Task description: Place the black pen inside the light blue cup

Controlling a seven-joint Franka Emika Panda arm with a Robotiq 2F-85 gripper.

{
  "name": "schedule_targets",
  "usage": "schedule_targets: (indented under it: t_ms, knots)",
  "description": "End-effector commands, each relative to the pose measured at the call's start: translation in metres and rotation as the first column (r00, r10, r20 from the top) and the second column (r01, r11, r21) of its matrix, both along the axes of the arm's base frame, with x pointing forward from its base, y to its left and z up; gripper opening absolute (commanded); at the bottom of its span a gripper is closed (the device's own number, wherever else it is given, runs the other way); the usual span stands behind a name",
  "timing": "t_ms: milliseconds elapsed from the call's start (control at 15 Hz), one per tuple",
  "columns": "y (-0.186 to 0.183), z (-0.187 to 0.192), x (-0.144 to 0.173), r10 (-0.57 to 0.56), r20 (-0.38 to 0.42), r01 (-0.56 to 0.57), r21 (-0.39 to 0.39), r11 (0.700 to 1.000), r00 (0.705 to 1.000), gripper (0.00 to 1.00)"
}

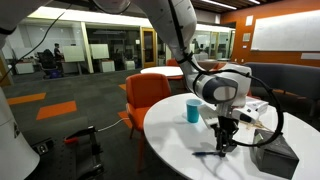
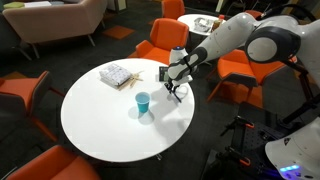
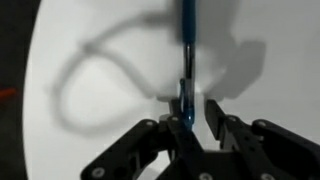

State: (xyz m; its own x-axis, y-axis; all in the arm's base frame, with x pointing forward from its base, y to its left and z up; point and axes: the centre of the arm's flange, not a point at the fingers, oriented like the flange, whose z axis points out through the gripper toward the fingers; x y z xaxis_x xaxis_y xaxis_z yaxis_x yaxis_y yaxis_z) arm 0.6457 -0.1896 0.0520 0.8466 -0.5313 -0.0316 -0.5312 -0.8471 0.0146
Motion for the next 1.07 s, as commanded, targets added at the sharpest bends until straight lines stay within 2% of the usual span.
schedule_targets:
  t_ms: [0, 267, 467, 600, 733, 867, 1000]
  knots:
    - [0.002, 0.0, 0.006, -0.015, -0.023, 0.015, 0.014, 1.0, 1.0, 0.0]
    - [0.015, 0.019, 0.008, -0.007, 0.022, 0.007, 0.001, 1.0, 1.0, 0.02]
    - [0.034, 0.064, 0.021, 0.014, 0.142, -0.008, -0.046, 0.999, 0.99, 0.02]
    - [0.049, 0.106, 0.033, 0.03, 0.253, -0.002, -0.109, 0.994, 0.967, 0.02]
    - [0.067, 0.153, 0.046, 0.062, 0.358, 0.005, -0.183, 0.983, 0.932, 0.02]
    - [0.088, 0.188, 0.054, 0.107, 0.427, 0.004, -0.25, 0.968, 0.898, 0.02]
    - [0.114, 0.207, 0.056, 0.16, 0.468, -0.008, -0.31, 0.951, 0.869, 0.02]
